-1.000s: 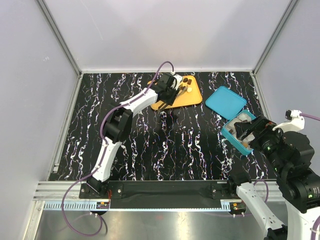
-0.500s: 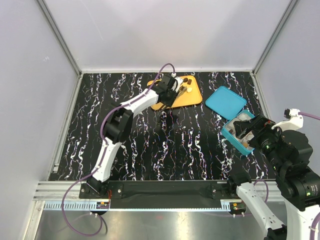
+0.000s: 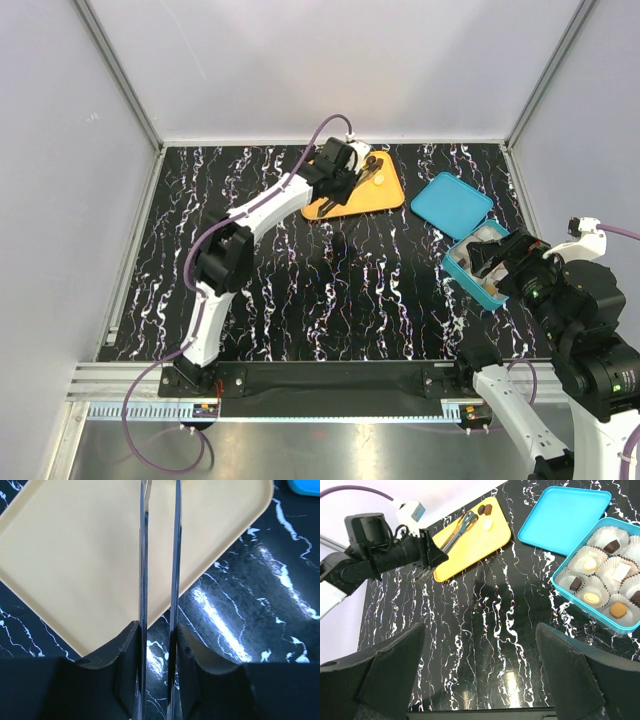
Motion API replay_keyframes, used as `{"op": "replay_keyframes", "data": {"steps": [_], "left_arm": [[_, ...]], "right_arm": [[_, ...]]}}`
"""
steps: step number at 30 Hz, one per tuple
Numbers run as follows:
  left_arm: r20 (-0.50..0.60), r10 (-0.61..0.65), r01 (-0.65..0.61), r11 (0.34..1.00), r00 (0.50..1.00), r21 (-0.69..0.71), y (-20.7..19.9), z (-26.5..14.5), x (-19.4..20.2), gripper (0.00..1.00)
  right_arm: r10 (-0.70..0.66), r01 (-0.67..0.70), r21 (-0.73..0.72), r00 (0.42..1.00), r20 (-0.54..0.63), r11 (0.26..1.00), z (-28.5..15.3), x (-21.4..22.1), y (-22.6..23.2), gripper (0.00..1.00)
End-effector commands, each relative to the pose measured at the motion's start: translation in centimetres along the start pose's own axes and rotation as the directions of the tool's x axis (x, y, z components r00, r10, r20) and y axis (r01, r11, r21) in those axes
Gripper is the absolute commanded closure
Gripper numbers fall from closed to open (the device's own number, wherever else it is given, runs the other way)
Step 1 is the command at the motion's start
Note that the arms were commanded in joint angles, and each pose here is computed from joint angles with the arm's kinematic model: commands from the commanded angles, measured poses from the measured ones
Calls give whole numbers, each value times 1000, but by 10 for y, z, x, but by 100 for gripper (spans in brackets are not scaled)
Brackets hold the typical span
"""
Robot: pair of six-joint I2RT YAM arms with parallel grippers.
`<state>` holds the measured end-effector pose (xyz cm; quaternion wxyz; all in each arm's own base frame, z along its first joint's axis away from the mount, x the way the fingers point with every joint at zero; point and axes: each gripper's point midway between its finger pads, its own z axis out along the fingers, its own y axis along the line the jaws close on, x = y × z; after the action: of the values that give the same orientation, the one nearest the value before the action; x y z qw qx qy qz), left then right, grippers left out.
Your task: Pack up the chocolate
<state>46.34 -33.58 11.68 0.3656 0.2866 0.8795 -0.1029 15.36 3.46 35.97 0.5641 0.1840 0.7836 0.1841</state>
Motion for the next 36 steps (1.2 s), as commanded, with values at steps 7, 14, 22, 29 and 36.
{"op": "replay_keyframes", "data": {"steps": [7, 14, 22, 29, 36], "left_arm": [[172, 13, -42, 985, 985, 168, -93, -67, -63, 66], [223, 56, -127, 940, 973, 317, -198, -81, -74, 66], [315, 48, -195, 868, 948, 457, -292, -97, -81, 66], [350, 24, -211, 835, 936, 508, -327, -88, -78, 67], [330, -12, -186, 807, 944, 561, -346, -68, -68, 67]], "right_arm": [[20, -18, -53, 999, 29, 998, -4, -9, 12, 0], [21, -19, -64, 999, 27, 998, -7, -7, 12, 0], [14, -12, -68, 1000, 28, 998, -16, -10, 13, 0], [14, -12, -56, 999, 35, 998, -18, -9, 9, 0], [12, -9, -60, 999, 38, 998, -18, -10, 10, 0]]}}
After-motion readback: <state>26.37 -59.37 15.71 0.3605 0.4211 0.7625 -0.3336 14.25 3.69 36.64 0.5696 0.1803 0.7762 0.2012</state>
